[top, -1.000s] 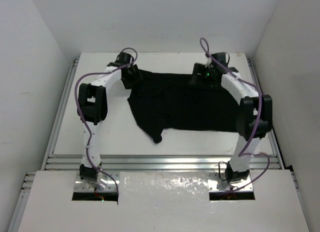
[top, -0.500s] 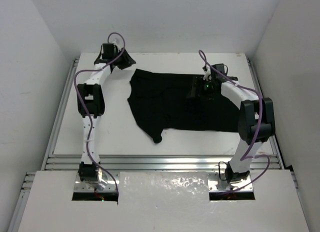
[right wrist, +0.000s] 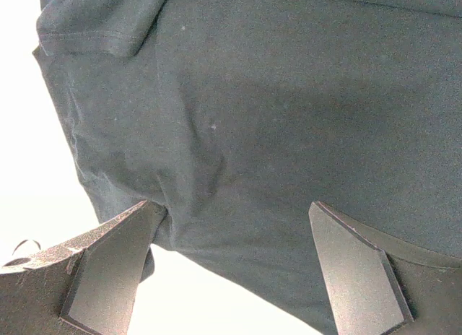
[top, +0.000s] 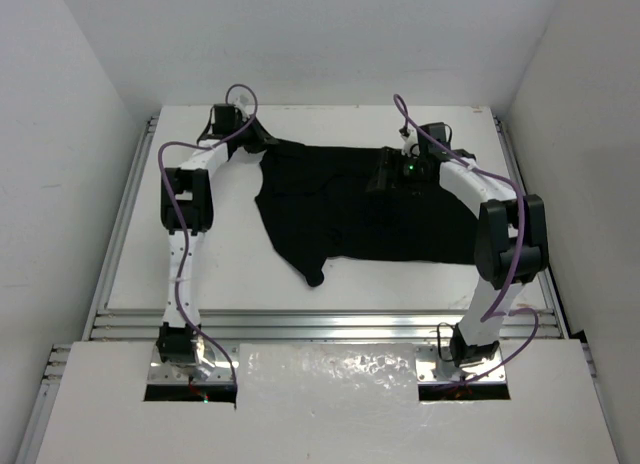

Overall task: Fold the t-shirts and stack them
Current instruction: Fold the tshirt

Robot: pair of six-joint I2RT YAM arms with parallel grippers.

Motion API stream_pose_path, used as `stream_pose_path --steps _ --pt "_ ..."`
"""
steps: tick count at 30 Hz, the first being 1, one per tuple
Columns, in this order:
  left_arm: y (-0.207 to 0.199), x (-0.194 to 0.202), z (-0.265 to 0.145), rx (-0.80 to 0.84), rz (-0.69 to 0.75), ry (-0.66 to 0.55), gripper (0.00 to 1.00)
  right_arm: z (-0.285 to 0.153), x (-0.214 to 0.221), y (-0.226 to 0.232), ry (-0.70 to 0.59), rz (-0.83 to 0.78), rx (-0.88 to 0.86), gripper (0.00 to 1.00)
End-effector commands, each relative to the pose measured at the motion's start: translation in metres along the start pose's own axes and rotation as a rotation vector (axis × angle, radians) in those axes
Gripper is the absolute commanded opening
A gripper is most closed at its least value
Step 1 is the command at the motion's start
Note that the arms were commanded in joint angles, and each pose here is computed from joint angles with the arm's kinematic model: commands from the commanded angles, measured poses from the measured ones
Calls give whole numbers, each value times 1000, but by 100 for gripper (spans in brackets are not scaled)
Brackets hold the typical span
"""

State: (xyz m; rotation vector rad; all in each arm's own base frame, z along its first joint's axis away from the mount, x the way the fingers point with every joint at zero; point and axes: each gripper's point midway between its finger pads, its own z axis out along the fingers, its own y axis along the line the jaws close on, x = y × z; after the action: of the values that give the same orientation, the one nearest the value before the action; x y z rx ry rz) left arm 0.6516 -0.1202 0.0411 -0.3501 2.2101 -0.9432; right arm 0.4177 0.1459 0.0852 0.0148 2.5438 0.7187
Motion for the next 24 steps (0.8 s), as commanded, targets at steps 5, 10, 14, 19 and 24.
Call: stream_pose_path --steps 5,10,14,19,24 --pt "-54 -44 -39 25 77 -132 0 10 0 -6 6 -9 -4 89" --pt "-54 -50 -51 -39 78 -145 0 21 18 -24 43 32 55 88" --pt "-47 -50 -60 -110 65 -146 0 32 33 -36 89 94 92 89" --pt "-32 -43 -69 -209 18 -125 0 37 43 -48 116 150 150 90" --pt "-11 -20 -80 -314 -52 -91 0 51 47 -52 133 169 135 91"
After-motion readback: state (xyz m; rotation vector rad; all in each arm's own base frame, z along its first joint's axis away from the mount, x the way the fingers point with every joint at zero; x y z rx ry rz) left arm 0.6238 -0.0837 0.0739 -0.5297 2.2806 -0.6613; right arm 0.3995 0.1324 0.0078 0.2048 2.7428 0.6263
